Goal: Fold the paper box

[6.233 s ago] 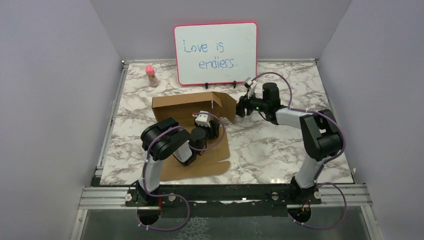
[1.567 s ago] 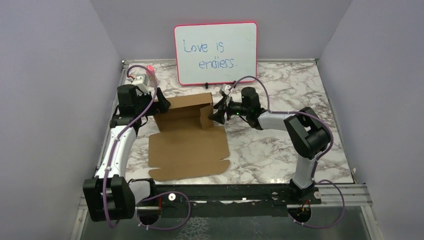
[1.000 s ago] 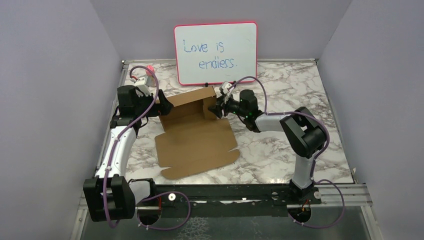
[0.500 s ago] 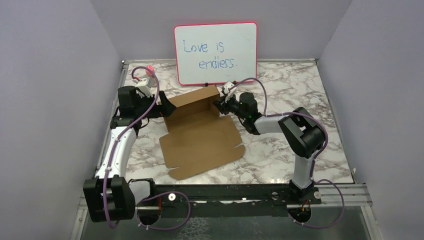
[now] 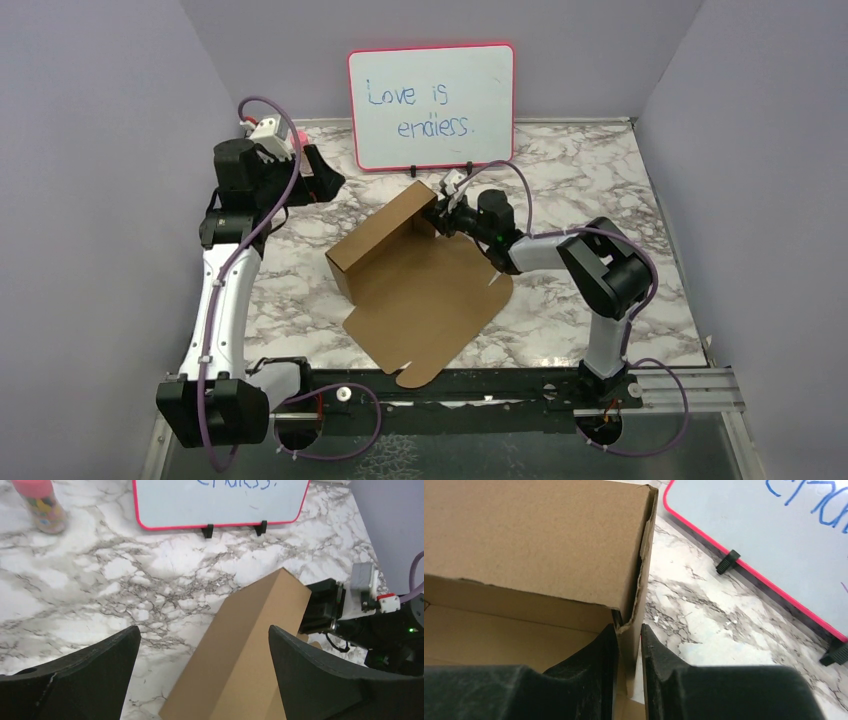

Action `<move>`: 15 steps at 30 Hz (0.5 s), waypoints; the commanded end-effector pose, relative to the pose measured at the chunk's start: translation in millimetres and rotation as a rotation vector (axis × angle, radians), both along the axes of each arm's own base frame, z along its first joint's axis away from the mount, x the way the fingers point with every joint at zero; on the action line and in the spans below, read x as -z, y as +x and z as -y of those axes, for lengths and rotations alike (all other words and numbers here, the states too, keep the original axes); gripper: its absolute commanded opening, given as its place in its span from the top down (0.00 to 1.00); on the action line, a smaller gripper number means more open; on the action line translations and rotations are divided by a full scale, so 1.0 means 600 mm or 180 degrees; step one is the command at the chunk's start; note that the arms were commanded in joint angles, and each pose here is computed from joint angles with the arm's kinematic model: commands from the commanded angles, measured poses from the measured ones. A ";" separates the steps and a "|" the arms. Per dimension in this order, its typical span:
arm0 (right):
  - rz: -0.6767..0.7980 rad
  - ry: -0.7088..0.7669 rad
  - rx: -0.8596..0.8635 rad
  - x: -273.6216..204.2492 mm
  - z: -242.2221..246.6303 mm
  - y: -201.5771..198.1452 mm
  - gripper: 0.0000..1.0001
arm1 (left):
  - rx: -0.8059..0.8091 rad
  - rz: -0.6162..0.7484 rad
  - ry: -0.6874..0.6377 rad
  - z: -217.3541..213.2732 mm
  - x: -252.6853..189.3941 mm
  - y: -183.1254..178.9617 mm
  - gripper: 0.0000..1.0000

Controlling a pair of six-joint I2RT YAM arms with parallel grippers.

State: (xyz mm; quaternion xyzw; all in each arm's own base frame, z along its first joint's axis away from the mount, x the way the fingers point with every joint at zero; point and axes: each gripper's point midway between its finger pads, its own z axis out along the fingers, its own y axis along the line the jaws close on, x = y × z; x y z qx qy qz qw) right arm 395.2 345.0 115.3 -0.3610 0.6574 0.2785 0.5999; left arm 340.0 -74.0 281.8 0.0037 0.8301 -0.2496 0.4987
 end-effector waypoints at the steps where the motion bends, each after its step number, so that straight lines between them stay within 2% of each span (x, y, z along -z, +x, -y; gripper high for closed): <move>1: 0.0034 -0.0029 -0.0242 -0.010 -0.011 -0.028 0.74 | -0.0178 0.0155 0.0128 -0.017 -0.042 0.011 0.01; 5: 0.0022 -0.0037 -0.0284 -0.009 -0.012 -0.033 0.73 | 0.0097 0.0056 -0.0023 0.008 -0.034 0.022 0.01; 8: -0.0002 -0.0036 -0.0329 -0.008 -0.016 -0.036 0.73 | 0.0465 -0.0149 -0.0212 0.048 -0.005 0.030 0.03; 15: -0.0049 -0.0063 -0.0362 -0.001 -0.017 -0.038 0.73 | 0.0989 -0.0436 -0.0294 0.149 0.048 0.052 0.04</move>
